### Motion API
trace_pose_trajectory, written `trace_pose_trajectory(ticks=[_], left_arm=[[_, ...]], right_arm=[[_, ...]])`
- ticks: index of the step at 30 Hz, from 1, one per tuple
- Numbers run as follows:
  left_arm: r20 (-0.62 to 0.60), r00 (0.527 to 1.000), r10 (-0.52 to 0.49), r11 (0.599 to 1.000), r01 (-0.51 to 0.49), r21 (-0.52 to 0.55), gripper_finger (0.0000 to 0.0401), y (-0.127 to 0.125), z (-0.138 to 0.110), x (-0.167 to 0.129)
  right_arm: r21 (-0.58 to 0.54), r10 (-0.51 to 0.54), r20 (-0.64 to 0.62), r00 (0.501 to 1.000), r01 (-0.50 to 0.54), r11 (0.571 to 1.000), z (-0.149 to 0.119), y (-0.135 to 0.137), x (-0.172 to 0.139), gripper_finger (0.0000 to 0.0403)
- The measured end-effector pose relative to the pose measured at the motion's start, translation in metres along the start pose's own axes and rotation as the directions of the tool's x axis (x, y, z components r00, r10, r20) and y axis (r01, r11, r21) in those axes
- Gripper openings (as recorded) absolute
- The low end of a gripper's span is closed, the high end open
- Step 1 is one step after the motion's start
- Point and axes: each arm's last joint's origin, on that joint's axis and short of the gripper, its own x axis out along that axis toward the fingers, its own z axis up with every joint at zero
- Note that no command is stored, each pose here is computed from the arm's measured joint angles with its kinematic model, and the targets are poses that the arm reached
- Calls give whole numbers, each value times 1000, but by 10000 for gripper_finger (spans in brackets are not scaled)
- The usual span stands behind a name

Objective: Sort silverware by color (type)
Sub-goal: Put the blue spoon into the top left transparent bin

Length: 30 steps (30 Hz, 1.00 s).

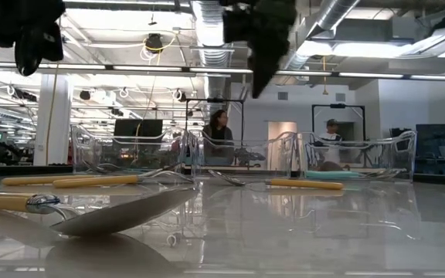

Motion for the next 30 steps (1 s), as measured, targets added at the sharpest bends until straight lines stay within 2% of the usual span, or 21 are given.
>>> trace_pose_trajectory(ticks=[2, 5, 8, 9, 11, 15, 16, 18, 23, 26, 30], left_arm=[[24, 1000, 5, 1000, -5, 10, 0, 1, 3, 0], [26, 1000, 10, 1000, -10, 21, 0, 1, 4, 0], [25, 999, 25, 1000, -26, 15, 0, 2, 4, 0], [30, 999, 32, 999, -33, 13, 0, 3, 4, 0], [36, 998, 52, 999, -53, 11, 0, 5, 5, 1], [65, 997, 47, 999, -46, -13, 0, 8, 6, 3], [72, 997, 42, 999, -41, -18, 0, 9, 7, 3], [85, 995, 44, 999, -41, -30, 0, 11, 7, 4], [98, 995, 35, 998, -30, -59, 0, 16, 7, 7], [87, 995, 47, 997, -42, -60, 0, 19, 5, 10], [92, 995, 48, 998, -44, -47, 0, 22, 4, 16]], right_arm=[[47, -5, 50, 999, 2, 999, -17, 0, -7, 167], [129, -44, 192, 980, 19, 991, -46, -1, -26, 156], [192, -111, 365, 924, 42, 980, -82, 1, -48, 147], [210, -131, 437, 890, 41, 977, -95, 2, -53, 144], [235, -166, 594, 787, 28, 972, -114, 5, -55, 143], [226, -174, 840, 514, -41, 973, -133, 10, -38, 142], [219, -171, 875, 453, -56, 974, -134, 10, -33, 142], [199, -170, 912, 374, -39, 979, -132, 10, -21, 142], [138, -148, 945, 292, 57, 989, -107, 12, 12, 160], [119, -132, 966, 222, 73, 990, -82, 13, 30, 200], [116, -133, 976, 172, 106, 988, -51, 13, 55, 260]])
